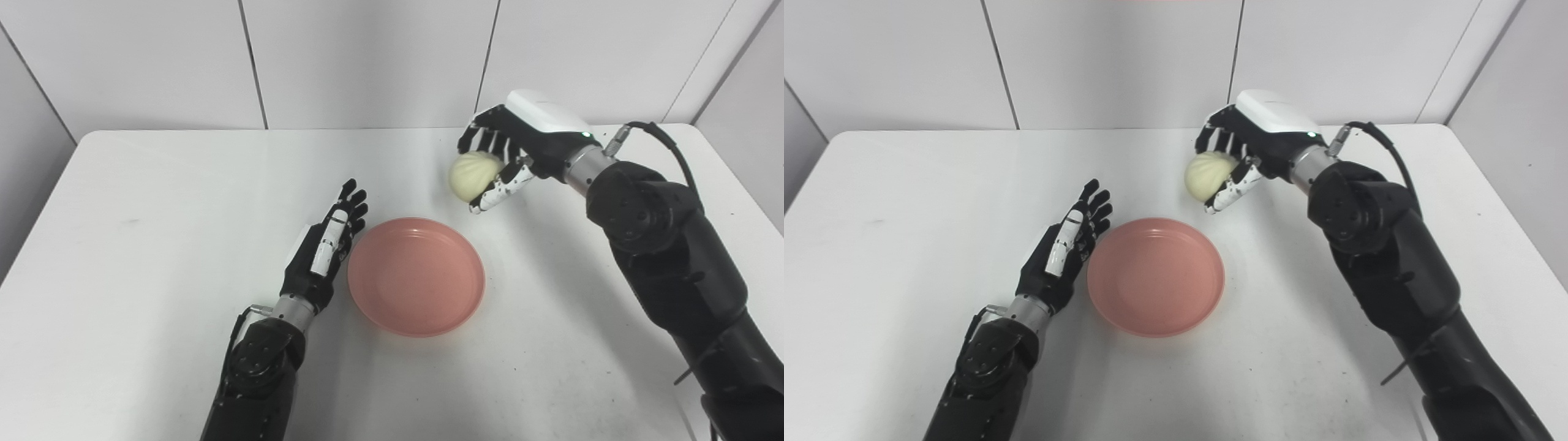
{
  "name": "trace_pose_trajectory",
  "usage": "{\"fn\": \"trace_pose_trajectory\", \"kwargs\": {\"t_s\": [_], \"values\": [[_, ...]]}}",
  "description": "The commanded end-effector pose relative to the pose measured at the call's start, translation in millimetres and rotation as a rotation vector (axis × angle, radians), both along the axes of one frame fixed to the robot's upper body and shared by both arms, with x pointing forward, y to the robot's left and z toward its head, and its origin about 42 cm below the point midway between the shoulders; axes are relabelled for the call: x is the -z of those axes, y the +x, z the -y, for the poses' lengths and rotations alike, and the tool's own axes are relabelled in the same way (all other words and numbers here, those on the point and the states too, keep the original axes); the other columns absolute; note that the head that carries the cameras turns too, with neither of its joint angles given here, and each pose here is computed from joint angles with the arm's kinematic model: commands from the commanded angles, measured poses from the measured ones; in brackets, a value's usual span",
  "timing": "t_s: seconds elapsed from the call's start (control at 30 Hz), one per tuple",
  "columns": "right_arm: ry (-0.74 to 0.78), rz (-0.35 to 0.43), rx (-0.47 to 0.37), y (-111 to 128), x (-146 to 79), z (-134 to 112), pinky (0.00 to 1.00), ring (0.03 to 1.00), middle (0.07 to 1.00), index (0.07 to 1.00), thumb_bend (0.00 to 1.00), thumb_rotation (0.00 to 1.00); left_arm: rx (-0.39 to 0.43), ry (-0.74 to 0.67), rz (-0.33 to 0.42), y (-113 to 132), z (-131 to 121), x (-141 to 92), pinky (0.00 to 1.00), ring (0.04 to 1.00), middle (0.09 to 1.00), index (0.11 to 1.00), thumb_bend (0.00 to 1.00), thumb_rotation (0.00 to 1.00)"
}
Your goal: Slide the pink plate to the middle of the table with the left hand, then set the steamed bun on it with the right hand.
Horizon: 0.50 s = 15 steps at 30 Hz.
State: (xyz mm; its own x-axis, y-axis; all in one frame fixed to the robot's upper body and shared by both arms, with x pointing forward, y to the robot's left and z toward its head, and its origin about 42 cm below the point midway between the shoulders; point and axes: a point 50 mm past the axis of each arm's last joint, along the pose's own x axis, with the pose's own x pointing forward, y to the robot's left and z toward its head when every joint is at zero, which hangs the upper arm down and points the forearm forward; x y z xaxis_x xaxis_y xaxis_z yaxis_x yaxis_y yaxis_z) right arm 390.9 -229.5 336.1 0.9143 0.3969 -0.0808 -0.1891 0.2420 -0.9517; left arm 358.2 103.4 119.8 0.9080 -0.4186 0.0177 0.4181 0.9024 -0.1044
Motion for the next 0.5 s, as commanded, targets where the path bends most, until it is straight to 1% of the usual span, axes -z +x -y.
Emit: {"fn": "trace_pose_trajectory", "kwargs": {"t_s": [0.0, 0.17, 0.23, 0.33, 0.4, 0.47], "values": [[0.006, 0.093, -0.080, -6.1, -27.2, -19.6, 0.32, 0.390, 0.440, 0.544, 0.51, 0.00, -0.005, 0.044, -0.168, -14.8, -2.5, 37.8, 0.98, 0.981, 0.989, 0.989, 0.41, 1.00], [-0.003, 0.073, -0.127, -13.4, -19.4, -43.2, 0.32, 0.392, 0.439, 0.543, 0.51, 0.00, -0.005, 0.048, -0.162, -15.0, -2.3, 36.4, 0.97, 0.972, 0.983, 0.987, 0.41, 1.00], [-0.028, 0.072, -0.148, -14.1, -15.2, -50.3, 0.32, 0.397, 0.441, 0.541, 0.52, 0.00, -0.003, 0.046, -0.161, -15.2, -2.9, 35.0, 0.97, 0.975, 0.984, 0.988, 0.41, 1.00], [-0.086, 0.056, -0.149, -17.4, -14.0, -56.0, 0.29, 0.377, 0.436, 0.542, 0.52, 0.00, -0.004, 0.050, -0.160, -15.6, -4.0, 32.5, 0.97, 0.980, 0.985, 0.989, 0.39, 1.00], [-0.122, 0.063, -0.147, -19.3, -12.7, -57.0, 0.28, 0.363, 0.432, 0.543, 0.52, 0.00, -0.005, 0.053, -0.159, -16.0, -5.0, 31.1, 0.97, 0.980, 0.985, 0.988, 0.39, 1.00], [-0.143, 0.064, -0.148, -20.4, -11.3, -57.5, 0.25, 0.336, 0.468, 0.502, 0.52, 0.00, -0.006, 0.050, -0.161, -16.0, -6.1, 30.3, 0.97, 0.980, 0.983, 0.986, 0.39, 1.00]]}}
